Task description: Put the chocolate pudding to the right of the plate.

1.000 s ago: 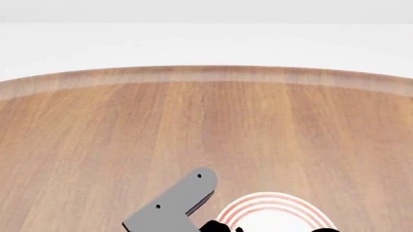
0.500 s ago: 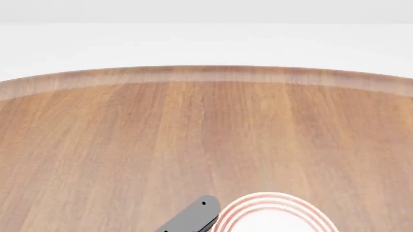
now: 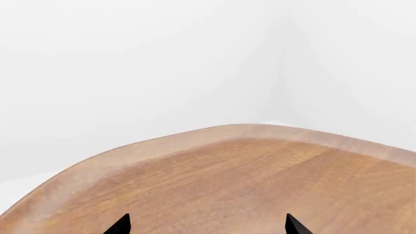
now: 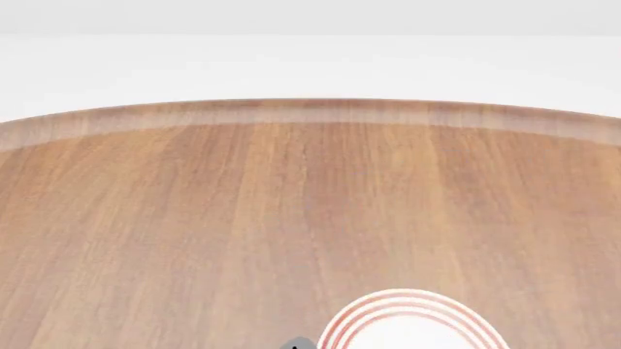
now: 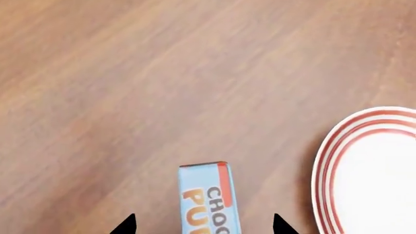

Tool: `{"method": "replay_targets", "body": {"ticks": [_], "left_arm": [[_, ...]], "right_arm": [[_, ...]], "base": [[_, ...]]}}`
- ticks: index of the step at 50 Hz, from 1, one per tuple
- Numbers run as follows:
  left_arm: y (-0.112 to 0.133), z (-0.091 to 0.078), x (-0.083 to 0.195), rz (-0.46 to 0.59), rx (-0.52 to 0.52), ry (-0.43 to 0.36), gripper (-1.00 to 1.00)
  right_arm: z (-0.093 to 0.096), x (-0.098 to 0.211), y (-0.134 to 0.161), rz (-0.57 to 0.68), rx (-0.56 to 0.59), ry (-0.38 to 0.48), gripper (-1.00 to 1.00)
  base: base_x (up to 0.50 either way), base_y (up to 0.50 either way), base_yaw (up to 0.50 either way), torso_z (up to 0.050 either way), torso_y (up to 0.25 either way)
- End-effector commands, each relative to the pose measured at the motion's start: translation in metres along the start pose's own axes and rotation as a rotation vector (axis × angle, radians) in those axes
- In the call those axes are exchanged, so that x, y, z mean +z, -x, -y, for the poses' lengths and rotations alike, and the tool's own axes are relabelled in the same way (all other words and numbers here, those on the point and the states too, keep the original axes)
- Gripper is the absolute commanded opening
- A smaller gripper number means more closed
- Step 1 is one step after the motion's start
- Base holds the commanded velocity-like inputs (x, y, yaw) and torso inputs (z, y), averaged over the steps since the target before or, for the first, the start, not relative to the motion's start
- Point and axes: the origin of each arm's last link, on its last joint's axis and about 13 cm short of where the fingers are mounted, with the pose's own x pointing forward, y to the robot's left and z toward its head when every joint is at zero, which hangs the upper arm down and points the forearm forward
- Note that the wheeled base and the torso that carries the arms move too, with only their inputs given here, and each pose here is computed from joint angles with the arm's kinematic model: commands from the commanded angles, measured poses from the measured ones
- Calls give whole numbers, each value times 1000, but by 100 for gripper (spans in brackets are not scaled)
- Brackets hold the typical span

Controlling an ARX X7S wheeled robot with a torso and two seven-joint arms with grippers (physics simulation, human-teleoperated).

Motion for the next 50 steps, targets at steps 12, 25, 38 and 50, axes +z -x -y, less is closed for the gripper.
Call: {"method": "replay_targets", "body": {"ticks": [12, 25, 38, 50], "left_arm": [[0, 0, 0, 0, 1, 0, 100], [0, 0, 0, 1, 3, 1, 100], [0, 0, 0, 0, 4, 1, 100], [0, 0, 0, 0, 4, 0, 100]], "right_arm": [[6, -23, -33, -80, 17, -40, 100], [5, -37, -42, -152, 25, -56, 100], [7, -49, -56, -204, 33, -86, 100], [18, -59, -62, -225, -5, -144, 100]], "base": [[0, 0, 0, 0, 0], [0, 0, 0, 0, 0], [0, 0, 0, 0, 0], [0, 0, 0, 0, 0]]}}
